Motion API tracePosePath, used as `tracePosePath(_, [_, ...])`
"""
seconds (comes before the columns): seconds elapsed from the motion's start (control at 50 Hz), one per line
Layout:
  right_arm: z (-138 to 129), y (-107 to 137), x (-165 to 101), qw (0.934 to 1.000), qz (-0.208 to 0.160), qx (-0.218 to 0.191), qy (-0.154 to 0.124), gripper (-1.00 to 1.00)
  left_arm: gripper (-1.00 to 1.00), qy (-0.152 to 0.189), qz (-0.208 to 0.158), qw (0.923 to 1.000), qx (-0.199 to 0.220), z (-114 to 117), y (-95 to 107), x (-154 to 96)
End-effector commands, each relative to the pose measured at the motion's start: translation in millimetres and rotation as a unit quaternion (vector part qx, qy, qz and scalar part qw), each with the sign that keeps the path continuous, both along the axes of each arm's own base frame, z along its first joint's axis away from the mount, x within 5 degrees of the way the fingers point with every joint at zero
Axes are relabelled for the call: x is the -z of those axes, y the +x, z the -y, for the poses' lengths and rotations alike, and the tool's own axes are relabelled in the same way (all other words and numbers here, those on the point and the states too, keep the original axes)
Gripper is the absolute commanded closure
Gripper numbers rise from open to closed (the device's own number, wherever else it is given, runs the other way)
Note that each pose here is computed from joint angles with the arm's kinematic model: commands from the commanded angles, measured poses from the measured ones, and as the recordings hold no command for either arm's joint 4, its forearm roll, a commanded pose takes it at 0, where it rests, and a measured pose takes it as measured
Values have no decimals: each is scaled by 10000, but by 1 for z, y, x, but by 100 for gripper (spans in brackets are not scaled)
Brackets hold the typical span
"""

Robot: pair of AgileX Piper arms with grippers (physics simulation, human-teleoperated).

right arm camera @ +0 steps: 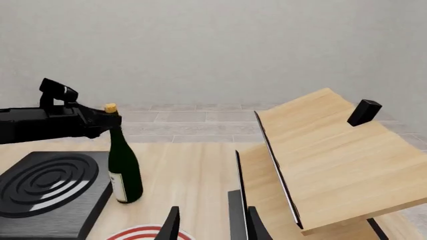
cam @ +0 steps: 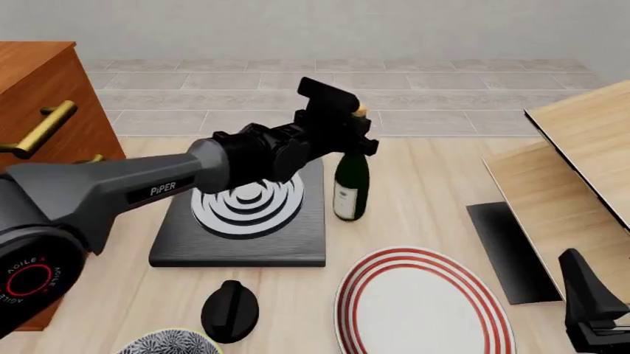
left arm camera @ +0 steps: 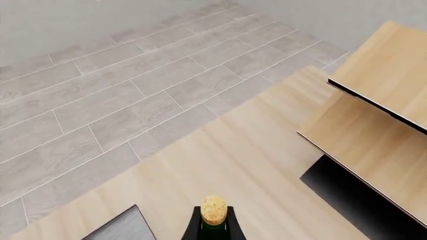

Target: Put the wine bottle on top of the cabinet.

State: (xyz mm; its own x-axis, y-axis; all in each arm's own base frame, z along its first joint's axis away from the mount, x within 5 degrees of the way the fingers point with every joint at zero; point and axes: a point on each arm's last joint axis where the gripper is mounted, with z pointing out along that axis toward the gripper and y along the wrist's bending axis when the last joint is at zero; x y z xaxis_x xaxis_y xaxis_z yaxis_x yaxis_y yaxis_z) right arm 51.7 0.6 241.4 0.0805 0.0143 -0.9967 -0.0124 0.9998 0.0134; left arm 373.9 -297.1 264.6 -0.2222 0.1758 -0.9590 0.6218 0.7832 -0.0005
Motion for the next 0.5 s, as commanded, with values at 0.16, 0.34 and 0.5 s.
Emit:
tracePosePath(0.16, [0, 0, 0, 10000, -1, 3, -2, -100, 100, -136, 231, 9996, 54, -2, -9, -38])
tracePosePath(0.34, [0, 0, 0, 10000, -8, 9, -6, -100, 100, -169, 303, 9992, 182, 0, -25, -56])
tracePosePath(0.5, [0, 0, 0, 10000, -11, 12, -8, -100, 100, -309, 359, 9986, 218, -4, -36, -74])
